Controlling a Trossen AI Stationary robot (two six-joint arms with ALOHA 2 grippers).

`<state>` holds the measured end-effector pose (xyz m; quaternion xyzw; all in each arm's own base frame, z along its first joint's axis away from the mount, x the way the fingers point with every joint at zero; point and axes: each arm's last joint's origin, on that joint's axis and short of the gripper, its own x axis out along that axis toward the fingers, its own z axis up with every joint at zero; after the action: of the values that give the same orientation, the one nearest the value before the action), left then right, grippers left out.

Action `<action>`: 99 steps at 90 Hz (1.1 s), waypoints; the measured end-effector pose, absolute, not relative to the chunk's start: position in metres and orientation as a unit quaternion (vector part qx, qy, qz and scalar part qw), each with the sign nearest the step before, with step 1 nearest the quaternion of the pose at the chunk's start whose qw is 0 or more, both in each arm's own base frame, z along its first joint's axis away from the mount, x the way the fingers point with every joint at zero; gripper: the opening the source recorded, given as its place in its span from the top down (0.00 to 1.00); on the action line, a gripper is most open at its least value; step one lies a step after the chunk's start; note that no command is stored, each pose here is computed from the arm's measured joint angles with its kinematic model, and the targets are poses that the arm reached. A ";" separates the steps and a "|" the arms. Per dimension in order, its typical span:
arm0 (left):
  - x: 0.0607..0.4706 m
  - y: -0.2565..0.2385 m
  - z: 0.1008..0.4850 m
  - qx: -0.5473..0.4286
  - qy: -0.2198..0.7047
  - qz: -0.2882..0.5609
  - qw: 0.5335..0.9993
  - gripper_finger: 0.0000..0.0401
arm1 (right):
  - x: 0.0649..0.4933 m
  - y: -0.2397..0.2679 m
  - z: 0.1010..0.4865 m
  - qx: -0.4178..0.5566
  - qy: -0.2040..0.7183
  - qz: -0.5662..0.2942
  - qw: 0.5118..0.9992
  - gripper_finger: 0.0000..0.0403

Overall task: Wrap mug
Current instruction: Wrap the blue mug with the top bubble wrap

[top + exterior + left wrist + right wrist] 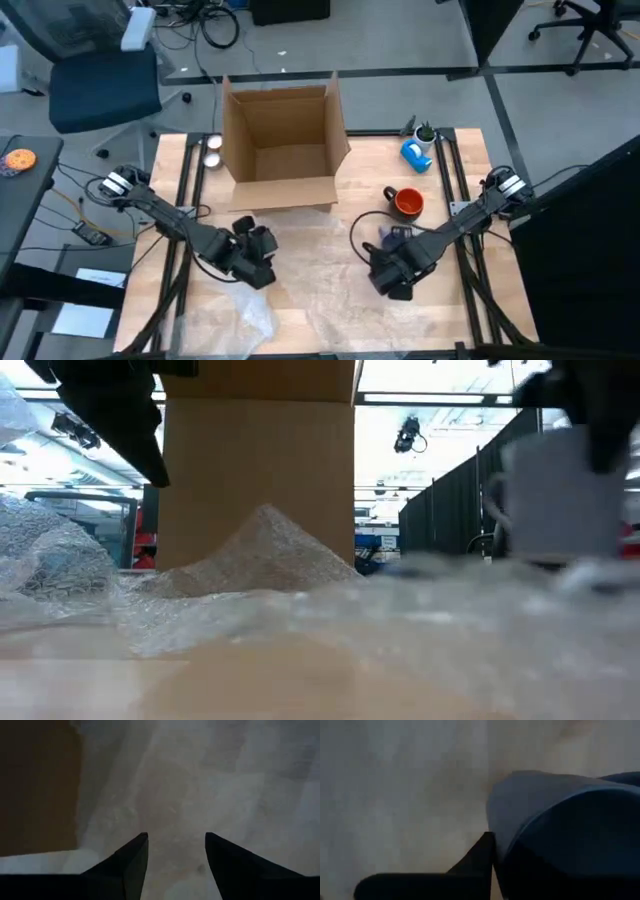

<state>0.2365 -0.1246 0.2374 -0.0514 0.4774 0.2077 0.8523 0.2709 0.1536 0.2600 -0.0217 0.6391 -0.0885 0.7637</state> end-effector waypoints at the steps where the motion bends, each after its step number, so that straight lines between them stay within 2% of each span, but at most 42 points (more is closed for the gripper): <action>1: 0.237 -0.125 0.237 -0.051 0.476 0.208 0.853 0.56 | 0.272 0.153 0.261 -0.022 0.635 -0.087 0.767 1.00; 17: 0.232 -0.117 0.236 -0.063 0.489 0.249 0.834 0.56 | 0.302 0.161 0.263 -0.030 0.551 0.011 0.834 1.00; 30: 0.226 -0.110 0.231 -0.071 0.507 0.282 0.811 0.55 | 0.321 0.176 0.256 -0.085 0.493 0.102 0.860 1.00; 41: 0.225 -0.107 0.226 -0.069 0.516 0.286 0.804 0.54 | 0.326 0.183 0.247 -0.130 0.483 0.135 0.855 1.00; 54: 0.224 -0.098 0.219 -0.089 0.523 0.311 0.789 0.54 | 0.326 0.182 0.238 -0.154 0.505 0.142 0.837 1.00; 76: 0.223 -0.076 0.198 -0.135 0.553 0.342 0.748 0.54 | 0.333 0.177 0.220 -0.129 0.538 0.120 0.824 1.00; 99: 0.221 -0.064 0.181 -0.145 0.551 0.349 0.744 0.54 | 0.336 0.179 0.214 -0.148 0.538 0.121 0.821 1.00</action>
<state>0.2215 -0.0643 0.1805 -0.1453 0.5511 0.3485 0.7441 0.3362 0.1794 0.2135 -0.1482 0.5383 0.1206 0.8208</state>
